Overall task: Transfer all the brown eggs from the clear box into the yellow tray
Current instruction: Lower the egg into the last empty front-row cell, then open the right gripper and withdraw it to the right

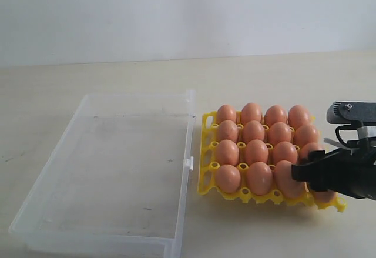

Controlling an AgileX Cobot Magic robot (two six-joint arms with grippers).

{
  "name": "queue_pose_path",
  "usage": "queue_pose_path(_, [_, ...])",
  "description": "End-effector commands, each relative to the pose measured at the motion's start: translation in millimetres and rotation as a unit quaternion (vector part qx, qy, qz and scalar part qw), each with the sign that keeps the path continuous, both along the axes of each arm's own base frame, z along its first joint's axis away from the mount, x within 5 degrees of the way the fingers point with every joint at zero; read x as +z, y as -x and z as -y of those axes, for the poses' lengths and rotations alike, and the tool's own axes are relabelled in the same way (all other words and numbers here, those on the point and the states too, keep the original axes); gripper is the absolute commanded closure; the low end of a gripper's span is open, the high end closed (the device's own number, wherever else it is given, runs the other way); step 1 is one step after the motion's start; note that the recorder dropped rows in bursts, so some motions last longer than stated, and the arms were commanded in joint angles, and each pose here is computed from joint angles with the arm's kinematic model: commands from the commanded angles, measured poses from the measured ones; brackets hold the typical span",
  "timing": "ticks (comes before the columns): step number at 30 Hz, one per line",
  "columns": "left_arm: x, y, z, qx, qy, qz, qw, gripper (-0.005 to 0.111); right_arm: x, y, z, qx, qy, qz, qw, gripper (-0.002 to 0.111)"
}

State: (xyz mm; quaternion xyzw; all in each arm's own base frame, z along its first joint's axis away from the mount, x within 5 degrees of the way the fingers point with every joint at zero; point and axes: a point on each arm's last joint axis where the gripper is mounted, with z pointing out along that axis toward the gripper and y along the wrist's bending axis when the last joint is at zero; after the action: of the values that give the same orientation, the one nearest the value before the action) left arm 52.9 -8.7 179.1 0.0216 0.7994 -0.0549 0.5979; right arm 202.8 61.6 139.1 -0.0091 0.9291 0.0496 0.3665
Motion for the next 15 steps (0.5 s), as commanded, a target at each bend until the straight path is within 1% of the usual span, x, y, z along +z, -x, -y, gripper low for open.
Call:
queue_pose_path(1, [2.3,0.2,-0.1,0.001,0.0,0.009,1.0,0.107,16.8,-1.6,0.9,-0.005,-0.014,0.041,0.999,0.043])
queue_pose_path(8, [2.3,0.2,-0.1,0.001,0.0,0.009,1.0,0.107,41.6,3.6,2.7,-0.02,-0.053,0.093,0.994,0.044])
queue_pose_path(12, [2.3,0.2,-0.1,0.001,0.0,0.009,1.0,0.107,52.4,7.1,3.7,-0.025,-0.07,0.114,0.991,0.048])
queue_pose_path(15, [2.3,0.2,-0.1,0.001,0.0,0.009,1.0,0.107,56.1,9.7,3.5,-0.022,-0.077,0.116,0.99,0.05])
